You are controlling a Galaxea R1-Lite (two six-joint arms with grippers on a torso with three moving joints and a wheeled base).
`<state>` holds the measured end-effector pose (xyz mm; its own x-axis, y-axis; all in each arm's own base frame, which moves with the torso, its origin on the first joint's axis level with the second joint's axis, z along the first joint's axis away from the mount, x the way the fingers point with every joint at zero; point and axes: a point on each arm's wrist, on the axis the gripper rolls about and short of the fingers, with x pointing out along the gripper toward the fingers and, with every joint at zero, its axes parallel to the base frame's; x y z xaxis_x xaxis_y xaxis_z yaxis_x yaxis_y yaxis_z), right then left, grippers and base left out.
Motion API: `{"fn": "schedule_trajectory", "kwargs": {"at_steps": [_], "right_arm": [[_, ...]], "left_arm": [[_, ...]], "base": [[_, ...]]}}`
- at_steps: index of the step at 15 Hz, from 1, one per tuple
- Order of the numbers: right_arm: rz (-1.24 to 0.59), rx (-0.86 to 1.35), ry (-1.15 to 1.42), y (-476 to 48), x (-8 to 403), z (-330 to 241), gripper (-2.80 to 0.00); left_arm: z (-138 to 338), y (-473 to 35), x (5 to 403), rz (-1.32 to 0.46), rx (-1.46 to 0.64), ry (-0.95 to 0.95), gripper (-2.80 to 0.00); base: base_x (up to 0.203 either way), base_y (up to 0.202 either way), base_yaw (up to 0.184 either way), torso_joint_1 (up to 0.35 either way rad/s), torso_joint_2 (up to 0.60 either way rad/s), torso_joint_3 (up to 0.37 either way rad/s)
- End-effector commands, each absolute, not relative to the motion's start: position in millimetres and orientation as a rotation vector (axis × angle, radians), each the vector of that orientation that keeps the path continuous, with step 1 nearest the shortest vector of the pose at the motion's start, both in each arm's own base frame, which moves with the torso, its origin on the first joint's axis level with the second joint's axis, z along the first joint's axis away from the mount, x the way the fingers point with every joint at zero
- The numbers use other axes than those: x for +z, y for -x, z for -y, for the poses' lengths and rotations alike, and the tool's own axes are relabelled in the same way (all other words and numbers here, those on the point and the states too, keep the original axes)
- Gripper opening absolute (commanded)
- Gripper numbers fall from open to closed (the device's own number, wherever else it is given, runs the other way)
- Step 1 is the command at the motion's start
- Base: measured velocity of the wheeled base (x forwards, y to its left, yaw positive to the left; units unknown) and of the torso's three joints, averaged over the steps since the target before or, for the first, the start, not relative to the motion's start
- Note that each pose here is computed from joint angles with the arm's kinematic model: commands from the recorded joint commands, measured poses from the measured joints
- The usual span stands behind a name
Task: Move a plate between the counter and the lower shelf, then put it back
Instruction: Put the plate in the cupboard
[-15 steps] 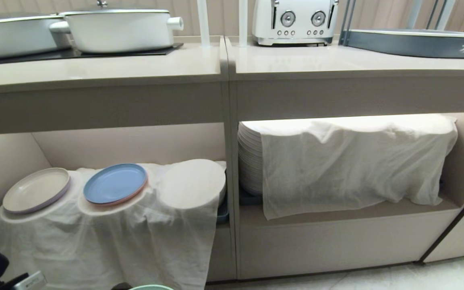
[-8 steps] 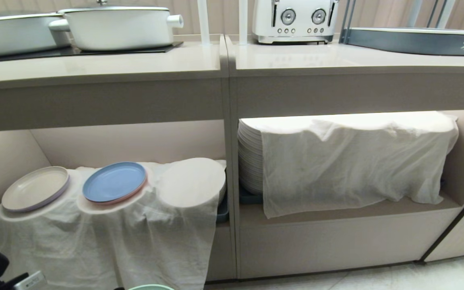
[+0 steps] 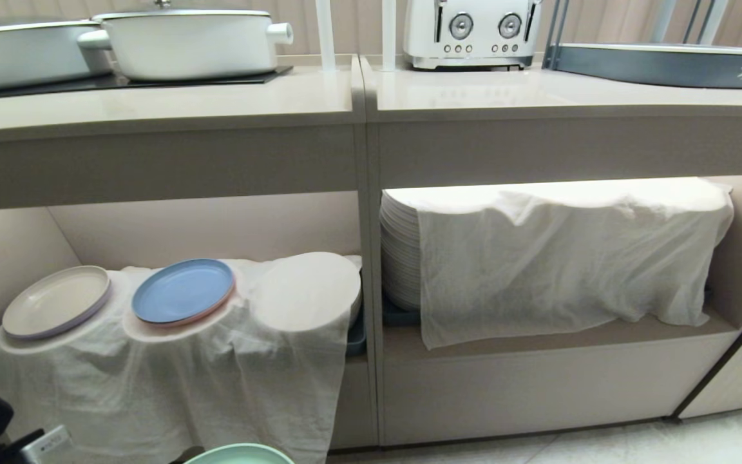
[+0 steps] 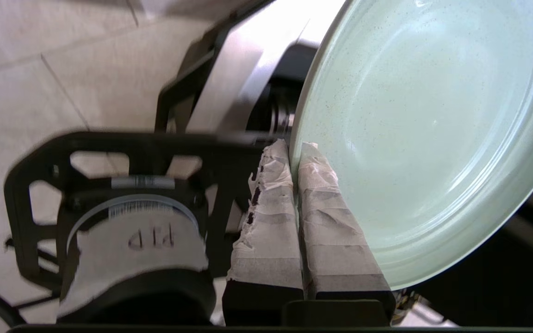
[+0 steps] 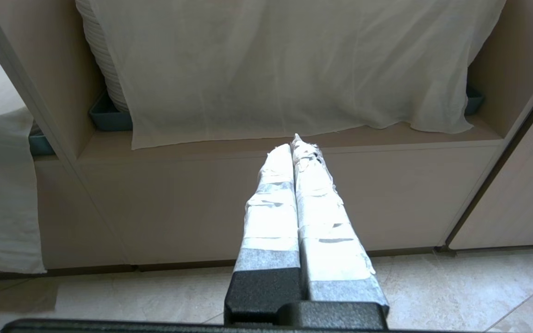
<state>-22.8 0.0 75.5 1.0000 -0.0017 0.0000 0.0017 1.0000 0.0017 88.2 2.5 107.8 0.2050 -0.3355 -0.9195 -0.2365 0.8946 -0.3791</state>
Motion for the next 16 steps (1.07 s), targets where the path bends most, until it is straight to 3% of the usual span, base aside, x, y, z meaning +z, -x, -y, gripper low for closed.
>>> {"fn": "schedule_trajectory", "kwargs": {"at_steps": [1,16], "right_arm": [[0.0,-0.002,-0.002,22.8,75.5,0.0,-2.8],[0.0,-0.002,-0.002,22.8,75.5,0.0,-2.8]], "left_arm": [[-3.5,-96.6,108.3,-1.351,-0.058,0.519,-2.8],[0.8,-232.6,119.2,-1.274,0.087,0.745,-2.8]], "base": [[0.0,0.0,0.0,0.0,0.0,0.0],[0.0,0.0,0.0,0.0,0.0,0.0]]}}
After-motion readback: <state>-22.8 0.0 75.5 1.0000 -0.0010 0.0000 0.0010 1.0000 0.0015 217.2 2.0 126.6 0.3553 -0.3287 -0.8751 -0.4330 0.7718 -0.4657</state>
